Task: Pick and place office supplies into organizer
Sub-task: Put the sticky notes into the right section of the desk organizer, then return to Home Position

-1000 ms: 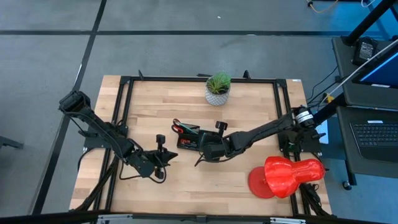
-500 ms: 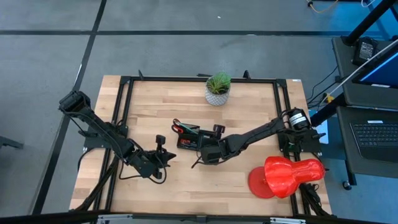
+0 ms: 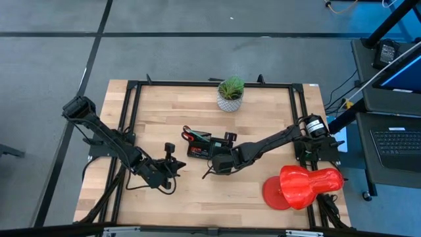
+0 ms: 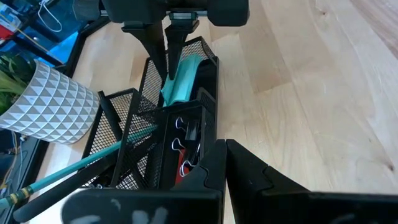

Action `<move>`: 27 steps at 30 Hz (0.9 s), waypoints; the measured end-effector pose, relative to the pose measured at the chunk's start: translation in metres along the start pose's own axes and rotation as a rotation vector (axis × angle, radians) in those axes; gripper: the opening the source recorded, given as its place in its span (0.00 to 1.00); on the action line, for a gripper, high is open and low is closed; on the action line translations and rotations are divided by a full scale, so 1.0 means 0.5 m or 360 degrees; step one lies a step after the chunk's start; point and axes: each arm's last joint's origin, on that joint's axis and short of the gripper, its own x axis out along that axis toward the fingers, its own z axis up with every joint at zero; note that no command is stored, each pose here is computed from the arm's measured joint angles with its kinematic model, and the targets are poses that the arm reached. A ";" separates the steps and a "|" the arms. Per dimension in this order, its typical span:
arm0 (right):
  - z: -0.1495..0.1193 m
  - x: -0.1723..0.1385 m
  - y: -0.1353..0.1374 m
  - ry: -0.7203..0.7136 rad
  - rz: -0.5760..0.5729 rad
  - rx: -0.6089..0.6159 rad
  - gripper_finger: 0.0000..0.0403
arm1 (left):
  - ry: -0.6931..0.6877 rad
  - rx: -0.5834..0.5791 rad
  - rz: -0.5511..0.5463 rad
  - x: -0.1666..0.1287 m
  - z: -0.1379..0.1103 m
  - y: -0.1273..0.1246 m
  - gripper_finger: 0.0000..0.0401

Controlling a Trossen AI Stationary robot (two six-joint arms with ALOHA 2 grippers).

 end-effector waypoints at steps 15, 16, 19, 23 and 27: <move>0.024 -0.017 -0.002 -0.0018 0.0038 0.0019 0.28 | 0.0005 -0.0029 -0.0071 0.000 0.000 -0.003 0.01; 0.029 -0.021 -0.003 -0.0017 0.0062 0.0021 0.29 | 0.0007 -0.0028 -0.0085 0.000 0.000 -0.003 0.01; 0.043 -0.034 -0.006 -0.0007 0.0084 0.0015 0.31 | 0.0009 -0.0029 -0.0110 0.000 0.000 -0.004 0.01; 0.057 -0.057 -0.017 0.0061 0.0064 -0.0108 0.32 | 0.0010 -0.0044 -0.0108 0.000 0.000 -0.004 0.01; 0.064 -0.083 -0.026 0.0142 0.0032 -0.0222 0.32 | -0.0009 -0.0152 -0.0093 -0.006 0.003 0.001 0.01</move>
